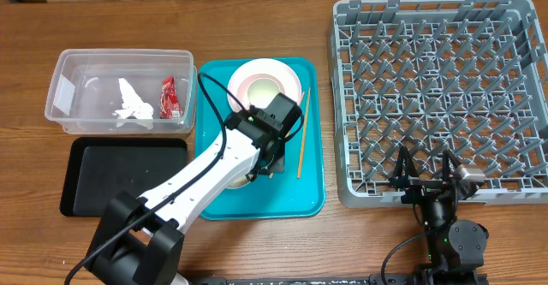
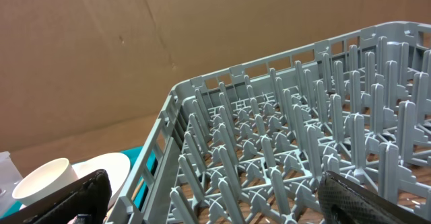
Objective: Sort waste into correct bins and load items into the dishwasher
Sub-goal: 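Lift rice bowl with left gripper and move it over black tray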
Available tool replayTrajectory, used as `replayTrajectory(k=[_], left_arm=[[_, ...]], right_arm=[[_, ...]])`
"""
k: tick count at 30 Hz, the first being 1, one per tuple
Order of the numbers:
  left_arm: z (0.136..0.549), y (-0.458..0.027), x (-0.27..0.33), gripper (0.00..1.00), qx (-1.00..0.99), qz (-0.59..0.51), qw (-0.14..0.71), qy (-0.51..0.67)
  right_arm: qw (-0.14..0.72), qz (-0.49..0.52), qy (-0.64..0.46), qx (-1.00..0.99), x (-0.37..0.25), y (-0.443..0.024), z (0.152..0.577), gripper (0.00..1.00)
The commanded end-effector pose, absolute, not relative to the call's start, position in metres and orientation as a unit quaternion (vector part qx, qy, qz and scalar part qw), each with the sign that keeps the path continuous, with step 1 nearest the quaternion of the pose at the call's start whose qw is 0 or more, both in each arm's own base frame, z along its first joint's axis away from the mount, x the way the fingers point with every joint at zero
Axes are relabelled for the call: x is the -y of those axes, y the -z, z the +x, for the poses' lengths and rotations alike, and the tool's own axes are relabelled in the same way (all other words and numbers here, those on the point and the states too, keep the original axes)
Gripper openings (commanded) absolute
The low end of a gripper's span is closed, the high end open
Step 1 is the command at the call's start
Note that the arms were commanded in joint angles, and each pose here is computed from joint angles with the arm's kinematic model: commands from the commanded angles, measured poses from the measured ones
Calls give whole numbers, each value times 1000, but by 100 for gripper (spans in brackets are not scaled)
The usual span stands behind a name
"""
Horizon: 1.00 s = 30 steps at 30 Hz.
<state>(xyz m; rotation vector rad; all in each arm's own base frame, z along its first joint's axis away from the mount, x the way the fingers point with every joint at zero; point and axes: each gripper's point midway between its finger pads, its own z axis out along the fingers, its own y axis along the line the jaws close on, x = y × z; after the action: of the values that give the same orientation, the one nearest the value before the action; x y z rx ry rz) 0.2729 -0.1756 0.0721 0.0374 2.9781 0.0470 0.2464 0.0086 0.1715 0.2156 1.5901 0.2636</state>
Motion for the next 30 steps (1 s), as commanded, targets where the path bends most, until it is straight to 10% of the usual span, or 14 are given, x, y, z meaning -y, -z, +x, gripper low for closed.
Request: replayTrajectory(k=[1, 30], left_arm=[[290, -91, 176, 4, -992, 22, 120, -30], [281, -152, 144, 4, -993, -34, 107, 44]], right_arm=[[690, 96, -114, -708, -8, -171, 246, 100], [690, 96, -114, -708, -8, -170, 246, 100]])
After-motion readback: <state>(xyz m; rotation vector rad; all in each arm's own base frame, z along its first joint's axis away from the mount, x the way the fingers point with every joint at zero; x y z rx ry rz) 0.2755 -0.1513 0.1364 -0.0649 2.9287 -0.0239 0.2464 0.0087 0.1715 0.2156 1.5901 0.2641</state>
